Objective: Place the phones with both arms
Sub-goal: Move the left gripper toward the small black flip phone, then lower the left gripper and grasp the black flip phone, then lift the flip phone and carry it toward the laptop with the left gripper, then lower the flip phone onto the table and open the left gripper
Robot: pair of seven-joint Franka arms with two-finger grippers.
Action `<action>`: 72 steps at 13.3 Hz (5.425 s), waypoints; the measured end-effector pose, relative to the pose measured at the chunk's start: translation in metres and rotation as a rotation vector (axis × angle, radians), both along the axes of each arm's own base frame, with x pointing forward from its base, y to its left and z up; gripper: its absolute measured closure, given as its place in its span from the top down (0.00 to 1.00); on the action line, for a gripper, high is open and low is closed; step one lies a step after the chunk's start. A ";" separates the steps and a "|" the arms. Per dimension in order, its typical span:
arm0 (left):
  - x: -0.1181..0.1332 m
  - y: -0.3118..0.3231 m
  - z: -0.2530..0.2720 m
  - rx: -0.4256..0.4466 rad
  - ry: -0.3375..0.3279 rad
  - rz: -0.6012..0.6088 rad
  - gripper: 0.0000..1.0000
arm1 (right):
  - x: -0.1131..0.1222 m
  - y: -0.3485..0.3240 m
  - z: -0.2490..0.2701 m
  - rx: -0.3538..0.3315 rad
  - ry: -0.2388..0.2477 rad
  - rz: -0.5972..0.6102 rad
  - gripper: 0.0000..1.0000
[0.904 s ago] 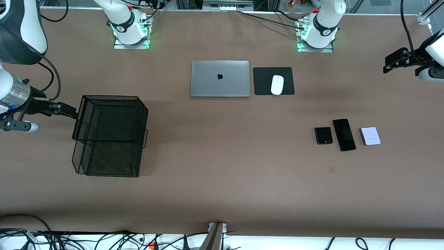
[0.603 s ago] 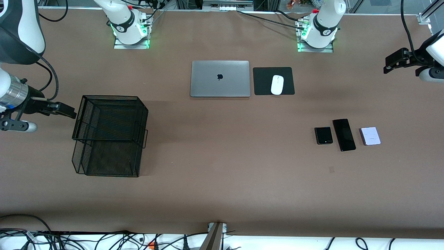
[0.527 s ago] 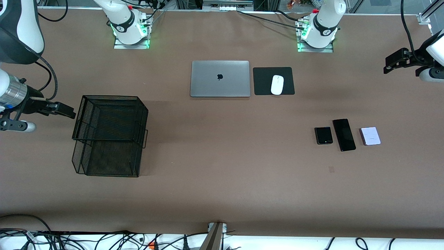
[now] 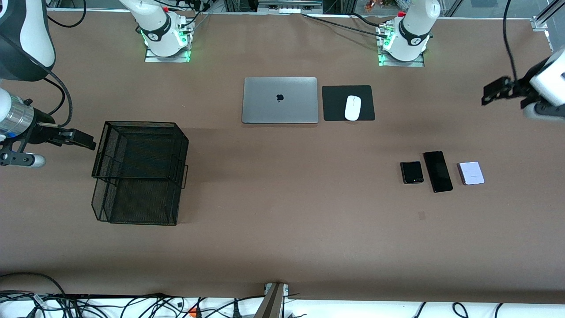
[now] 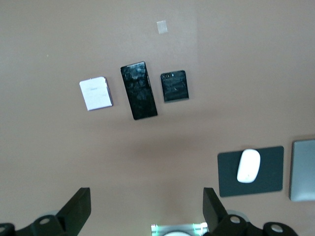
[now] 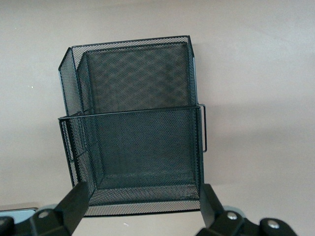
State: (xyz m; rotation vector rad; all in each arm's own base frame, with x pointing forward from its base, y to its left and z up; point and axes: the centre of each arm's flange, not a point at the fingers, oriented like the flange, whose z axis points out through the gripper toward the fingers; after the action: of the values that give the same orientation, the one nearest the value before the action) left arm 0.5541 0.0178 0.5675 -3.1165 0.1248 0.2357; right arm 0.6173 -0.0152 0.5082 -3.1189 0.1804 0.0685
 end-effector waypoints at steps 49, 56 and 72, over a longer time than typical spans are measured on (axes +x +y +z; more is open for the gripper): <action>0.018 -0.060 -0.393 -0.020 -0.188 0.303 0.81 | 0.000 -0.001 -0.001 0.000 0.005 -0.002 1.00; 0.055 -0.234 -0.313 -0.008 -0.143 0.302 0.81 | -0.001 -0.007 0.000 0.000 0.004 -0.011 1.00; -0.017 -0.557 -0.401 -0.031 -0.277 0.160 0.81 | -0.001 -0.010 0.000 0.000 0.004 -0.017 1.00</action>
State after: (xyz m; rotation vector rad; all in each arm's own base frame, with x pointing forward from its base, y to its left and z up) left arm 0.5371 -0.5396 0.1667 -3.1515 -0.1249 -0.1994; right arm 0.6166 -0.0255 0.5081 -3.1173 0.2064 0.0743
